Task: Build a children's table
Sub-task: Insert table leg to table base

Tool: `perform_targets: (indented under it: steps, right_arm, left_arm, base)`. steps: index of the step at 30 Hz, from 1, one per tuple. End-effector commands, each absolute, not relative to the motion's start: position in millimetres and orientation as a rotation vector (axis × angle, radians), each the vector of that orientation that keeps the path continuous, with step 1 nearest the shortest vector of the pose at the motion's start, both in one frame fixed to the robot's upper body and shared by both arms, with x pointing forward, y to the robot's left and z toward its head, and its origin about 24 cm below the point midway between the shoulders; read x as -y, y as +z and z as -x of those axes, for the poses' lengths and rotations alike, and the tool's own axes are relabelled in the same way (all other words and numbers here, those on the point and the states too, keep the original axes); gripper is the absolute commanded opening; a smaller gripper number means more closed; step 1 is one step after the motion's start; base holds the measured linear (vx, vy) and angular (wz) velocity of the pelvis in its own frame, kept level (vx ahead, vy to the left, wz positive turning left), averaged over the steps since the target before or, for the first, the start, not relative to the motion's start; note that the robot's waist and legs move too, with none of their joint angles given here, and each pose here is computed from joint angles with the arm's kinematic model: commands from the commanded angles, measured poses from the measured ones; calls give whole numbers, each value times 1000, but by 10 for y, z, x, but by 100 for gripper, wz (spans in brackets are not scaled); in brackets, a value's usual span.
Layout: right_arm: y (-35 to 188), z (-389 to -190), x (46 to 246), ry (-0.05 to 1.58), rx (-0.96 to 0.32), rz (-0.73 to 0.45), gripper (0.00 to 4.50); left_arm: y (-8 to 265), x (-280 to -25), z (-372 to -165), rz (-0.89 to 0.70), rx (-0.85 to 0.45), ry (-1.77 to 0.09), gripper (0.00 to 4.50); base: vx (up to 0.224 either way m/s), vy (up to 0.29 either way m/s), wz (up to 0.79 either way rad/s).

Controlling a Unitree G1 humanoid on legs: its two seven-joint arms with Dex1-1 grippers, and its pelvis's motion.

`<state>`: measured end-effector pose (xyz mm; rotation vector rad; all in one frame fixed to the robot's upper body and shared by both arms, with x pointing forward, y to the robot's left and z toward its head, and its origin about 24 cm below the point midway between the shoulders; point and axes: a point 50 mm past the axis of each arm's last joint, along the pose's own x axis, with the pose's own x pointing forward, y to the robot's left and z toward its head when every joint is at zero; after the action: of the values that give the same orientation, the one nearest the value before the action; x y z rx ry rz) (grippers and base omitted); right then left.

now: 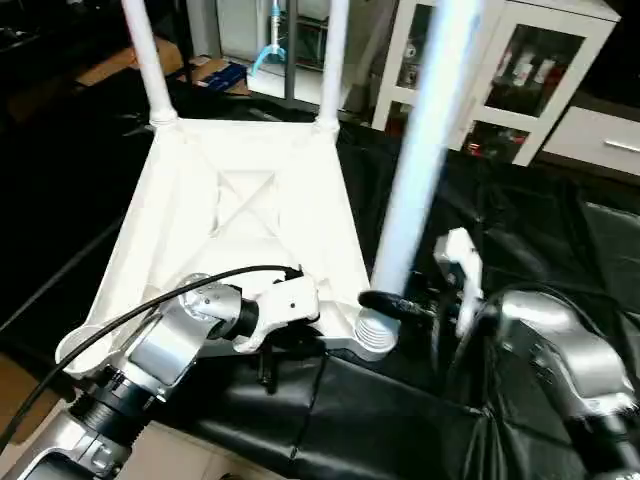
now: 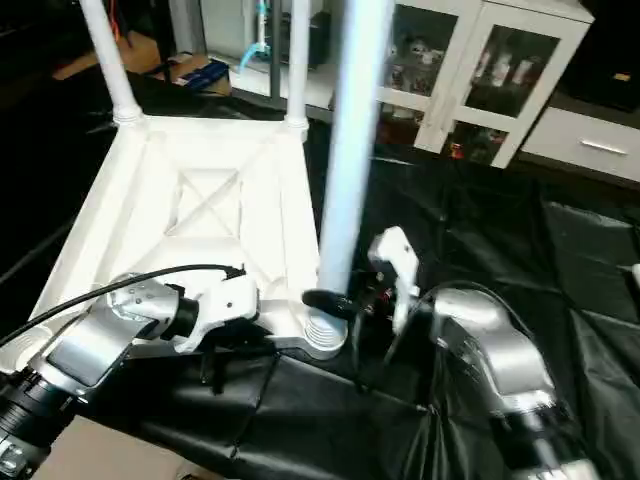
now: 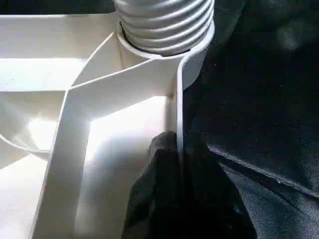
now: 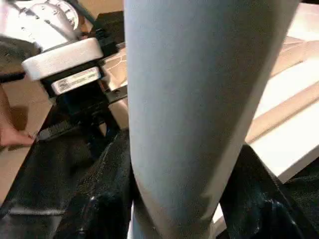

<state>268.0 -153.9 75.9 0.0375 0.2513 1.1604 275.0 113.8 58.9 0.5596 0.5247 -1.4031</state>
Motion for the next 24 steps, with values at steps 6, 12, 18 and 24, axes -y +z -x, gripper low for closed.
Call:
perform_targets:
  steps: [6, 12, 18, 24]
  right_arm:
    - [425, -2446, 1629, 1173, -453, 49, 183]
    - [356, -2379, 1607, 1145, -439, 49, 183]
    - [216, -2421, 1641, 1034, -445, 61, 183]
    - [143, -2528, 1722, 892, -419, 52, 183]
  left_arm:
    - [442, -1121, -2666, -511, -583, -1446, 0]
    - [441, -1130, -2680, -512, -577, -1431, 0]
    - [442, -1135, -2684, -511, -576, -1428, 0]
    - [449, -1148, -2690, -511, -575, -1424, 0]
  base:
    - [0, 0, 0]
    - [0, 0, 0]
    - [0, 0, 0]
    - [0, 0, 0]
